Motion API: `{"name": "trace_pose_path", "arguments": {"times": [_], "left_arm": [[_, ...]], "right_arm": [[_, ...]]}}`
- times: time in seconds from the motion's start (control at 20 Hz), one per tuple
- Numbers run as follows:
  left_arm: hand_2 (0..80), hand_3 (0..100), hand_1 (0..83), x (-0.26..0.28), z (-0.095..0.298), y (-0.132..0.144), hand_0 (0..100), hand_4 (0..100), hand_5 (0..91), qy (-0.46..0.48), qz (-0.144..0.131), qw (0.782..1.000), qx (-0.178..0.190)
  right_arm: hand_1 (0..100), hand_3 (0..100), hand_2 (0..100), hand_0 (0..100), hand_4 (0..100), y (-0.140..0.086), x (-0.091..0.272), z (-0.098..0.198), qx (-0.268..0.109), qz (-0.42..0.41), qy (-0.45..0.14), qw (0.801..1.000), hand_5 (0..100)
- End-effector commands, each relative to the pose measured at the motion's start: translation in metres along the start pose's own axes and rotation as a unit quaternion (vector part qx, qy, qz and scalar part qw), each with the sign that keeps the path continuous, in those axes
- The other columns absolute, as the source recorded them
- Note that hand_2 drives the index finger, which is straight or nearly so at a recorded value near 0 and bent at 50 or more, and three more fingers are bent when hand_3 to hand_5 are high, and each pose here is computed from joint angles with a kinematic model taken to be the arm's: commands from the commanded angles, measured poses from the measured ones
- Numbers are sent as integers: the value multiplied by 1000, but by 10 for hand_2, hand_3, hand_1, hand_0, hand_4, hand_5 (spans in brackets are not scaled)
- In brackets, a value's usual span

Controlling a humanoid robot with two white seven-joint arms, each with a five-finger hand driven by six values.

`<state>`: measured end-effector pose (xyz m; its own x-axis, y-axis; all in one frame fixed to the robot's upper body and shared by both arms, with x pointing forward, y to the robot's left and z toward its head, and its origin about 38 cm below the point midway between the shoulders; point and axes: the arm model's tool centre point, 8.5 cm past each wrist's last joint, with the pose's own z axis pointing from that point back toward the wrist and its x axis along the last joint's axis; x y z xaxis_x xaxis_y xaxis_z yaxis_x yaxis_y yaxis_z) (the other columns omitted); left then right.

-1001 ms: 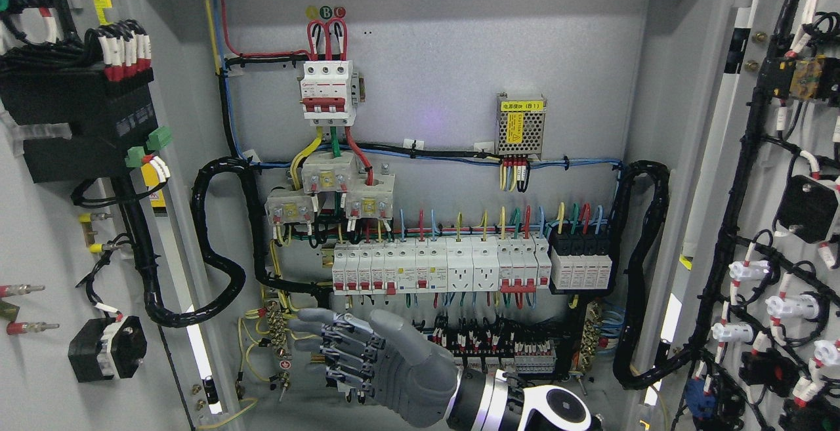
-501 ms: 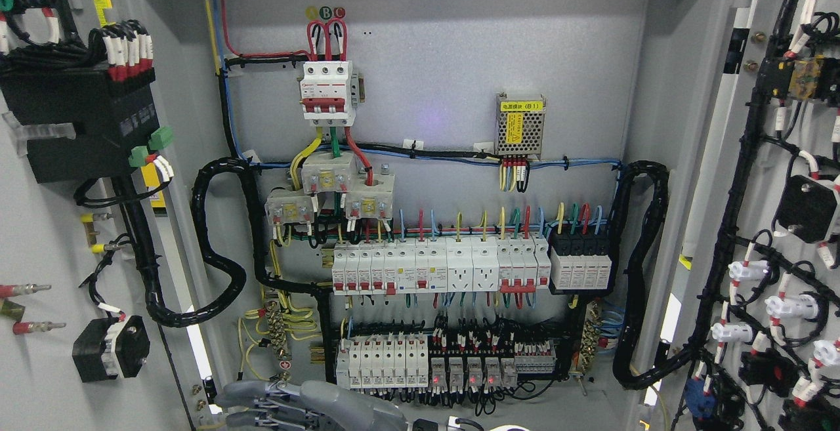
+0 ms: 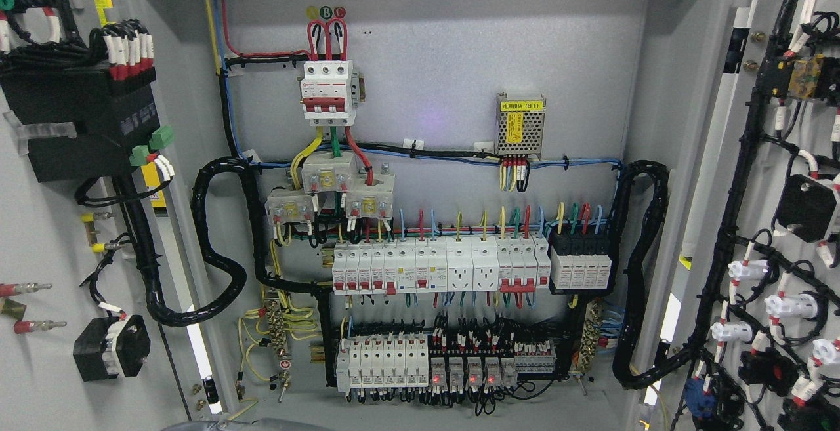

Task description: Open door with both hands

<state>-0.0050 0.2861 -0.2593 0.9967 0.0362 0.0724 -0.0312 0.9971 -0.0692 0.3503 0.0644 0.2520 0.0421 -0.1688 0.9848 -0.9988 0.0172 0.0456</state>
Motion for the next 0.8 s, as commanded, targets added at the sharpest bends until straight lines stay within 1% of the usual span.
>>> {"name": "trace_pose_path", "arguments": {"times": [0.0, 0.2, 0.55, 0.75], "left_arm": [[0, 0, 0, 0, -1, -4, 0, 0, 0, 0, 0, 1000, -3], [0, 0, 0, 0, -1, -4, 0, 0, 0, 0, 0, 1000, -3], [0, 0, 0, -1, -1, -4, 0, 0, 0, 3, 1, 1000, -3], [0, 0, 0, -3, -1, -4, 0, 0, 0, 4, 1, 1000, -3]], "right_arm": [[122, 0, 0, 202, 0, 28, -7, -30, 43, 5, 16, 999, 0], [122, 0, 0, 202, 0, 35, -9, -35, 54, 8, 22, 998, 0], [121, 0, 0, 202, 0, 33, 13, -44, 69, 47, 28, 996, 0], [122, 0, 0, 202, 0, 38, 11, -51, 84, 54, 41, 994, 0]]}}
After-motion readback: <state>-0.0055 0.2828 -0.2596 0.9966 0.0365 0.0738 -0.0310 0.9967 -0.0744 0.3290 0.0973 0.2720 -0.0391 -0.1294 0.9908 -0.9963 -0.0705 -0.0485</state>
